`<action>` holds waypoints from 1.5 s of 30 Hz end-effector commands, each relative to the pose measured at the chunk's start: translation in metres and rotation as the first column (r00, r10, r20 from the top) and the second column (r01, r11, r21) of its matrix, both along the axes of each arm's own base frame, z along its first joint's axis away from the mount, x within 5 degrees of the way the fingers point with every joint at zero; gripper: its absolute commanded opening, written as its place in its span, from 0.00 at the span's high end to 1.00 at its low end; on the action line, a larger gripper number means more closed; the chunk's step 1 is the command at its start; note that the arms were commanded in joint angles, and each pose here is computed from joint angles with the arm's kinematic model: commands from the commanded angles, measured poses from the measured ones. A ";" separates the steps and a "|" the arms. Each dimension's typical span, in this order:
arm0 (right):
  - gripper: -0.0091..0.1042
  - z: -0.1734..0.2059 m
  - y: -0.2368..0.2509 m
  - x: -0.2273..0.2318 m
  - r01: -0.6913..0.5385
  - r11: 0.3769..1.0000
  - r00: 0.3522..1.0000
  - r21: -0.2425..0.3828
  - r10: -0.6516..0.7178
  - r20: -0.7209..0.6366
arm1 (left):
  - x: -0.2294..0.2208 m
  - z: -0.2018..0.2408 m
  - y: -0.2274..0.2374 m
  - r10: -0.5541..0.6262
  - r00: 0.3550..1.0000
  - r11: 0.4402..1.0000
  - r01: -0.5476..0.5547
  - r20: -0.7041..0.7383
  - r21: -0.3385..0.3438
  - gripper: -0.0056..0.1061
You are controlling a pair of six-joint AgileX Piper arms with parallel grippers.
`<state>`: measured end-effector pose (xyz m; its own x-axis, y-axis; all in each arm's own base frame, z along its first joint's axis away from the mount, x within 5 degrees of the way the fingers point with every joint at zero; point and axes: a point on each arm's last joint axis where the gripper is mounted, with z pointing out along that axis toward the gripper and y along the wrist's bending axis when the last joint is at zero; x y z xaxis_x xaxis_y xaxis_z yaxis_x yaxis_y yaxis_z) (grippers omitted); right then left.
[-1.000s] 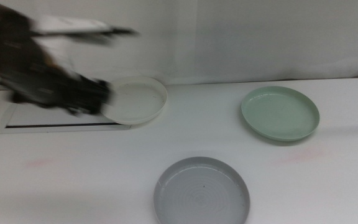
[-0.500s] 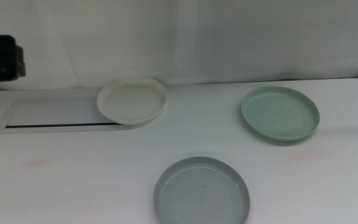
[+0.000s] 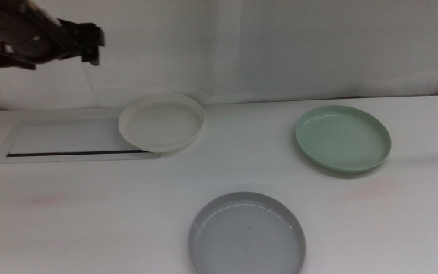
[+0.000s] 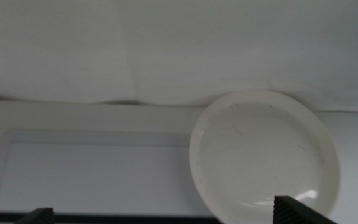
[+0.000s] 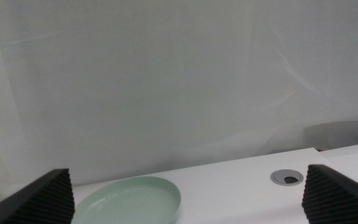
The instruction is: Stack the three bowls on top of each other.
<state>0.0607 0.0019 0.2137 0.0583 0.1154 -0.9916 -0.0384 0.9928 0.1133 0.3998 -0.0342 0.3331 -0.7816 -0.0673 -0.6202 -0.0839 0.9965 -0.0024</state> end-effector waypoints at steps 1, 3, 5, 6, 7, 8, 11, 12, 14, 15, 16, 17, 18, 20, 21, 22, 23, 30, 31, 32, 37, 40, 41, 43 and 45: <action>0.01 -0.013 0.000 0.001 0.005 1.000 1.000 -0.008 -0.005 -0.025 | 0.025 -0.017 -0.003 0.004 1.000 1.000 -0.005 -0.030 -0.011 0.13; 0.01 -0.013 0.000 0.001 0.005 1.000 1.000 -0.008 -0.005 -0.025 | 0.044 -0.033 -0.006 0.005 0.998 1.000 -0.006 -0.060 -0.013 0.13; 0.01 -0.013 0.000 0.001 0.005 1.000 1.000 -0.008 -0.005 -0.025 | 0.061 -0.047 -0.011 0.001 0.997 1.000 -0.002 -0.081 -0.012 0.13; 0.01 -0.013 0.000 0.001 0.005 1.000 1.000 -0.008 -0.005 -0.025 | 0.069 -0.054 -0.012 0.001 0.996 1.000 -0.002 -0.087 -0.014 0.13; 0.01 -0.013 0.000 0.001 0.005 1.000 1.000 -0.008 -0.005 -0.025 | 0.077 -0.063 -0.014 0.000 0.995 1.000 -0.001 -0.098 -0.019 0.13; 0.01 -0.013 0.000 0.001 0.005 1.000 1.000 -0.008 -0.005 -0.025 | 0.084 -0.070 -0.016 0.000 0.995 1.000 -0.003 -0.102 -0.028 0.13; 0.01 -0.013 0.000 0.001 0.005 1.000 1.000 -0.008 -0.005 -0.025 | 0.101 -0.089 -0.019 0.003 0.994 1.000 -0.006 -0.108 -0.031 0.13; 0.01 -0.013 0.000 0.001 0.005 1.000 1.000 -0.008 -0.005 -0.025 | 0.106 -0.097 -0.019 0.005 0.993 1.000 -0.008 -0.116 -0.029 0.13; 0.01 -0.013 0.000 0.001 0.005 1.000 1.000 -0.005 -0.005 -0.025 | 0.114 -0.114 -0.020 0.007 0.991 1.000 -0.011 -0.135 -0.027 0.13; 0.01 -0.013 0.000 0.001 0.005 1.000 1.000 -0.005 -0.005 -0.025 | 0.117 -0.123 -0.021 0.011 0.989 0.999 -0.016 -0.146 -0.029 0.13; 0.01 -0.013 0.000 0.001 0.005 1.000 1.000 -0.005 -0.005 -0.025 | 0.119 -0.131 -0.021 0.013 0.987 0.999 -0.018 -0.157 -0.029 0.13; 0.01 -0.013 0.000 0.001 0.005 1.000 1.000 -0.005 -0.005 -0.025 | 0.121 -0.140 -0.021 0.016 0.986 0.999 -0.021 -0.166 -0.029 0.13; 0.01 -0.013 0.000 0.001 0.005 1.000 1.000 -0.005 -0.005 -0.025 | 0.123 -0.150 -0.022 0.018 0.983 0.999 -0.024 -0.181 -0.030 0.13; 0.01 -0.013 0.000 0.001 0.005 1.000 1.000 -0.005 -0.005 -0.025 | 0.126 -0.165 -0.022 0.017 0.980 0.999 -0.024 -0.197 -0.031 0.13; 0.01 -0.013 0.000 0.001 0.005 1.000 1.000 -0.005 -0.005 -0.025 | 0.126 -0.173 -0.023 0.017 0.977 0.999 -0.026 -0.211 -0.037 0.13; 0.01 -0.013 0.000 0.001 0.005 1.000 1.000 -0.005 -0.005 -0.025 | 0.127 -0.181 -0.024 0.018 0.974 0.999 -0.028 -0.227 -0.044 0.13; 0.01 -0.013 0.000 0.001 0.005 1.000 1.000 -0.005 -0.005 -0.025 | 0.127 -0.187 -0.024 0.018 0.971 0.998 -0.030 -0.239 -0.047 0.13; 0.01 -0.013 0.000 0.001 0.005 1.000 1.000 -0.005 -0.005 -0.025 | 0.125 -0.207 -0.027 0.021 0.954 0.996 -0.045 -0.298 -0.073 0.13; 0.01 -0.013 0.000 0.001 0.005 1.000 1.000 -0.005 -0.005 -0.025 | 0.125 -0.208 -0.027 0.022 0.952 0.996 -0.046 -0.305 -0.072 0.13; 0.01 -0.013 0.000 0.001 0.005 1.000 1.000 -0.005 -0.005 -0.025 | 0.125 -0.208 -0.027 0.022 0.951 0.996 -0.046 -0.307 -0.071 0.13; 0.01 -0.013 0.000 0.001 0.005 1.000 1.000 -0.005 -0.005 -0.025 | 0.120 -0.209 -0.026 0.027 0.935 0.997 -0.051 -0.354 -0.060 0.26; 0.01 -0.013 0.000 0.001 0.005 1.000 1.000 -0.005 -0.005 -0.027 | 0.118 -0.210 -0.024 0.031 0.927 0.998 -0.049 -0.374 -0.039 0.55; 0.01 -0.013 0.000 0.001 0.005 1.000 1.000 -0.005 -0.005 -0.030 | 0.117 -0.210 -0.024 0.022 0.921 0.999 -0.038 -0.388 -0.032 0.83; 0.01 -0.013 0.000 0.001 0.005 1.000 1.000 -0.005 -0.005 -0.030 | 0.117 -0.210 -0.024 -0.004 0.921 1.000 -0.007 -0.390 -0.025 0.97; 0.01 -0.013 0.000 0.001 0.005 1.000 1.000 -0.005 -0.005 -0.030 | 0.117 -0.210 -0.024 -0.006 0.921 1.000 -0.004 -0.390 -0.024 0.97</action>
<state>0.0607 0.0019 0.2137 0.0583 0.1167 -0.9915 -0.0384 0.9927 0.1146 0.5222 -0.0583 0.1376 -0.9366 -0.0994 -0.3361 -0.0975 0.9950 -0.0224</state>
